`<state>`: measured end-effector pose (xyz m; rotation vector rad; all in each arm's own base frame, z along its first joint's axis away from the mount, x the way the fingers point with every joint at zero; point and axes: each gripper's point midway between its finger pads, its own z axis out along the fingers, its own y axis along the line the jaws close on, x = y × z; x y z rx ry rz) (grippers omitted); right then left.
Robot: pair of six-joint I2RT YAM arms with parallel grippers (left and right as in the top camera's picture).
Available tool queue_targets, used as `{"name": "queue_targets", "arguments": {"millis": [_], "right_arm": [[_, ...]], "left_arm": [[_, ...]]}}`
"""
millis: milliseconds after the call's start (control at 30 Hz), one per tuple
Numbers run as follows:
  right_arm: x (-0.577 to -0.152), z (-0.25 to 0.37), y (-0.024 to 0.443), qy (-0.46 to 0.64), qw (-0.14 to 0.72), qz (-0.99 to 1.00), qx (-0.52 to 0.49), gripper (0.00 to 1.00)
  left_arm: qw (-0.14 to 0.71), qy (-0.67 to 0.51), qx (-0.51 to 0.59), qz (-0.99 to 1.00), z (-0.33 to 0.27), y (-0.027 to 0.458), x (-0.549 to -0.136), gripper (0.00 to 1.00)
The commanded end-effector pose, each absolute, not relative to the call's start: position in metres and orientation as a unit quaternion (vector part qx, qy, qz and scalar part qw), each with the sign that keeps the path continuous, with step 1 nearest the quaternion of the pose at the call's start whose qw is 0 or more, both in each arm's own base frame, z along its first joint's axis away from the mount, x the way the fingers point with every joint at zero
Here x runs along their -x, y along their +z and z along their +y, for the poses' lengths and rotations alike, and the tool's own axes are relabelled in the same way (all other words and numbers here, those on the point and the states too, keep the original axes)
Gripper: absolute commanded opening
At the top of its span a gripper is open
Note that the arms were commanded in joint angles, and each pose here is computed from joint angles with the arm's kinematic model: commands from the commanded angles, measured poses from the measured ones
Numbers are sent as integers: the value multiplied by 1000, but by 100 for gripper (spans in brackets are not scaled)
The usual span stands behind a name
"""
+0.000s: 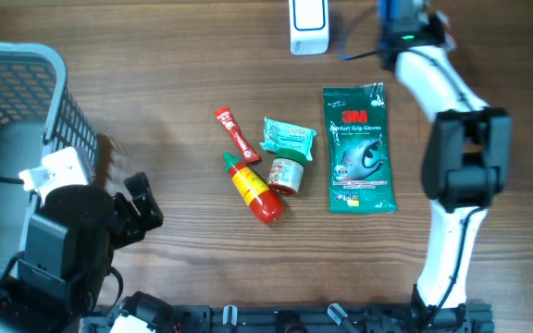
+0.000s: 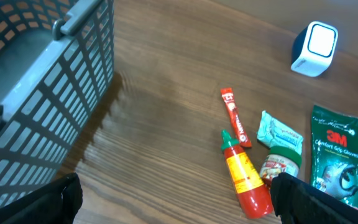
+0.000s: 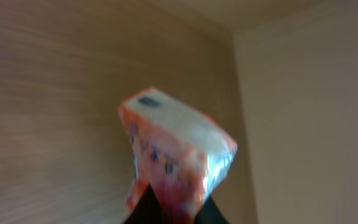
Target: Scan the item barcode
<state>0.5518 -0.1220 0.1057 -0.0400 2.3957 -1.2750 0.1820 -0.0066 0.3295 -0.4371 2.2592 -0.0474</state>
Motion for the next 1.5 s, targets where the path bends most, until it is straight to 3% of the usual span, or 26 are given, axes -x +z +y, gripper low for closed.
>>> {"name": "queue_targets", "arguments": {"millis": [0, 167, 400, 433, 467, 533, 733, 867, 1000, 1233, 1400, 1467], "right_arm": [[-500, -202, 106, -430, 191, 867, -167, 4], [-418, -290, 68, -346, 101, 882, -304, 4], [-307, -387, 62, -344, 25, 829, -440, 4], [-296, -395, 60, -333, 27, 821, -464, 11], [-291, -399, 57, -315, 28, 822, -474, 45], [-290, -398, 55, -275, 41, 828, -488, 98], [-347, -355, 101, -174, 140, 857, -464, 100], [-423, -243, 153, -49, 222, 902, -366, 100], [-452, -134, 160, -18, 210, 936, -281, 99], [-420, 62, 113, 6, 107, 985, -138, 100], [-373, 141, 60, 0, 69, 995, -71, 100], [-362, 166, 61, 30, 55, 997, -54, 100]], "left_arm": [[410, -15, 179, 894, -5, 330, -183, 100], [410, -15, 179, 894, -5, 330, -183, 100], [410, -15, 179, 894, -5, 330, -183, 100], [410, -15, 179, 894, -5, 330, -183, 100], [410, -15, 179, 894, -5, 330, -183, 100], [410, -15, 179, 894, -5, 330, -183, 100], [410, -15, 179, 894, -5, 330, -183, 100], [410, -15, 179, 894, -5, 330, -183, 100], [410, -15, 179, 894, -5, 330, -183, 100], [410, -15, 179, 894, -5, 330, -183, 100], [410, -15, 179, 894, -5, 330, -183, 100], [410, -15, 179, 894, -5, 330, -183, 100]]}}
